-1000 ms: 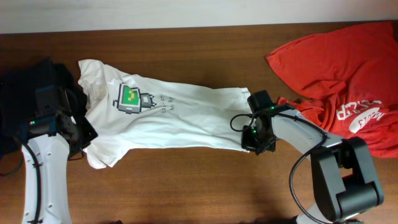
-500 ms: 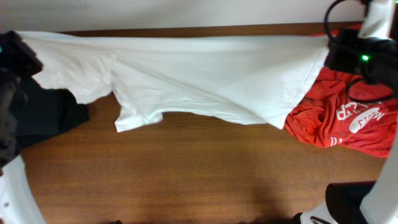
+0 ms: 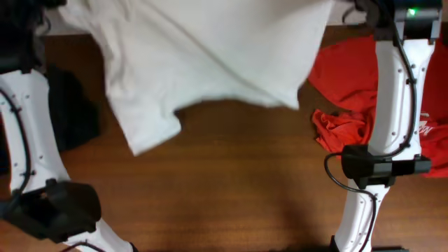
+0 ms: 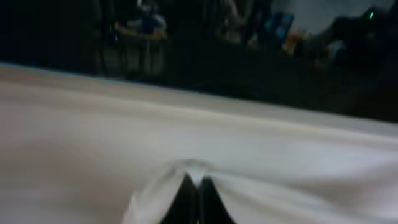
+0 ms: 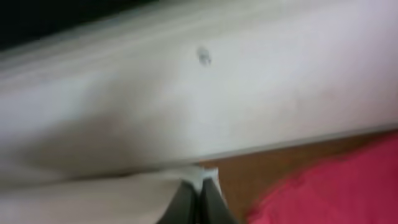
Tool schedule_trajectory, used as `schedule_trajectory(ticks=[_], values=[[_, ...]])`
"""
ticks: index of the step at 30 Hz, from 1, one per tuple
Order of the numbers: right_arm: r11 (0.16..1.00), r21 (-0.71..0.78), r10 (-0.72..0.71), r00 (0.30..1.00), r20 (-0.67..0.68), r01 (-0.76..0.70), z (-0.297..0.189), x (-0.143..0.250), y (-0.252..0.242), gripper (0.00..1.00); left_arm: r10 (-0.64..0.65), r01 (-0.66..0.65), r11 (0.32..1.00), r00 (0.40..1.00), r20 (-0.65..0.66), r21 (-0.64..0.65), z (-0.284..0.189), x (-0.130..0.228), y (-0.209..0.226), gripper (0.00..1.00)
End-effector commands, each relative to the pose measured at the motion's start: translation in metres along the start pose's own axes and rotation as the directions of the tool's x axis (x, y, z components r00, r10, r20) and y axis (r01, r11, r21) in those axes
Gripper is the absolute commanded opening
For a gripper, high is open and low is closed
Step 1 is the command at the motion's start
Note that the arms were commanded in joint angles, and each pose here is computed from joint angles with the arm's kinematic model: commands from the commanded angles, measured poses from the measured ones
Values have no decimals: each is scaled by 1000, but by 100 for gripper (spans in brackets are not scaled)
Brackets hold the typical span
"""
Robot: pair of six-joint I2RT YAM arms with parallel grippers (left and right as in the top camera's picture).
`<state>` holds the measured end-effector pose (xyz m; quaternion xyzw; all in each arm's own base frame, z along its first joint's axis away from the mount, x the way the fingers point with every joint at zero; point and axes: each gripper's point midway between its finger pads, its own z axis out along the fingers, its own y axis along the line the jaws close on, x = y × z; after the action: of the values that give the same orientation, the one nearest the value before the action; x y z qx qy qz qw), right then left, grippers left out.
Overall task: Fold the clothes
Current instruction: 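Lift the shirt with both grippers and fold it away from the robot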
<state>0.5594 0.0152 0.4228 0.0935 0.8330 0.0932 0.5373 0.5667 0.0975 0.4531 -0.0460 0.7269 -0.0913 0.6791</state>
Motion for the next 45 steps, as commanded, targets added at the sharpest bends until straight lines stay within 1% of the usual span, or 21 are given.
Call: schedule_trajectory(ticks=[1, 3, 4, 5, 6, 7, 8, 9, 11, 12, 16, 19, 20, 24, 26, 31, 32, 35, 38, 42, 45], values=[[998, -43, 54, 951, 304, -43, -62, -85, 6, 4, 99, -85, 994, 953, 285, -62, -26, -91, 2, 0], [998, 18, 54, 942, 333, -64, -88, -94, -9, 4, 95, -77, 995, 924, 371, -62, -61, -143, -4, 0], [995, 80, 35, 973, 229, -55, -83, -69, -25, 4, 69, -45, 995, 955, 287, -89, -71, -138, 3, 0], [988, 144, 43, 994, 100, -58, -76, -36, -39, 4, 27, -9, 995, 984, 178, -99, -71, -114, 8, 0], [972, 231, 63, 993, -96, -39, -69, 15, -57, 4, -78, 69, 991, 994, -77, -114, -70, -50, 13, 0], [963, 271, 82, 970, -228, -18, -66, 49, -66, 4, -136, 83, 985, 916, -378, -153, -78, 34, 15, 0], [953, 304, 104, 929, -356, 9, -64, 83, -75, 4, -180, 92, 978, 821, -541, -185, -87, 86, 16, 0], [963, 256, 68, 848, -526, 81, -54, 124, -76, 4, -258, 109, 963, 639, -725, -247, -103, 157, 19, 0], [980, 173, 53, 718, -694, 95, -37, 178, -71, 4, -352, 133, 936, 302, -886, -327, -132, 262, 22, 0], [978, 183, 69, 671, -739, 102, -34, 196, -76, 4, -370, 134, 928, 226, -901, -348, -140, 286, 23, 0], [950, 271, 232, 230, -945, 157, -56, 337, -110, 4, -368, 134, 916, -94, -925, -378, -201, 376, 15, 0], [927, 285, 281, 52, -958, 246, -89, 382, -128, 4, -344, 134, 915, -230, -910, -380, -234, 389, 5, 0], [884, 327, 333, 42, -942, 334, -104, 389, -143, 4, -338, 128, 917, -249, -907, -377, -241, 391, 5, 0], [848, 397, 388, 98, -916, 351, -145, 408, -150, 4, -389, 72, 909, -209, -897, -411, -260, 376, 11, 0], [852, 412, 386, 146, -911, 324, -163, 411, -147, 4, -464, -23, 884, -140, -875, -466, -273, 364, 23, 0], [860, 417, 368, 209, -906, 294, -195, 406, -141, 4, -515, -11, 857, 31, -857, -515, -306, 327, 12, 0], [862, 419, 363, 231, -903, 284, -189, 406, -141, 4, -515, 9, 857, 64, -855, -516, -301, 325, 11, 0], [906, 400, 310, 428, -849, 136, -128, 395, -130, 4, -475, 178, 878, 197, -858, -445, -246, 329, 0, 0], [926, 372, 264, 584, -767, 70, -84, 374, -127, 4, -471, 199, 881, 289, -833, -429, -200, 350, 19, 0], [946, 324, 231, 661, -714, 19, -44, 367, -123, 4, -430, 327, 891, 392, -813, -314, -142, 363, 19, 0], [951, 309, 215, 711, -669, 3, -16, 364, -125, 4, -388, 330, 907, 411, -825, -262, -113, 390, 15, 0]])
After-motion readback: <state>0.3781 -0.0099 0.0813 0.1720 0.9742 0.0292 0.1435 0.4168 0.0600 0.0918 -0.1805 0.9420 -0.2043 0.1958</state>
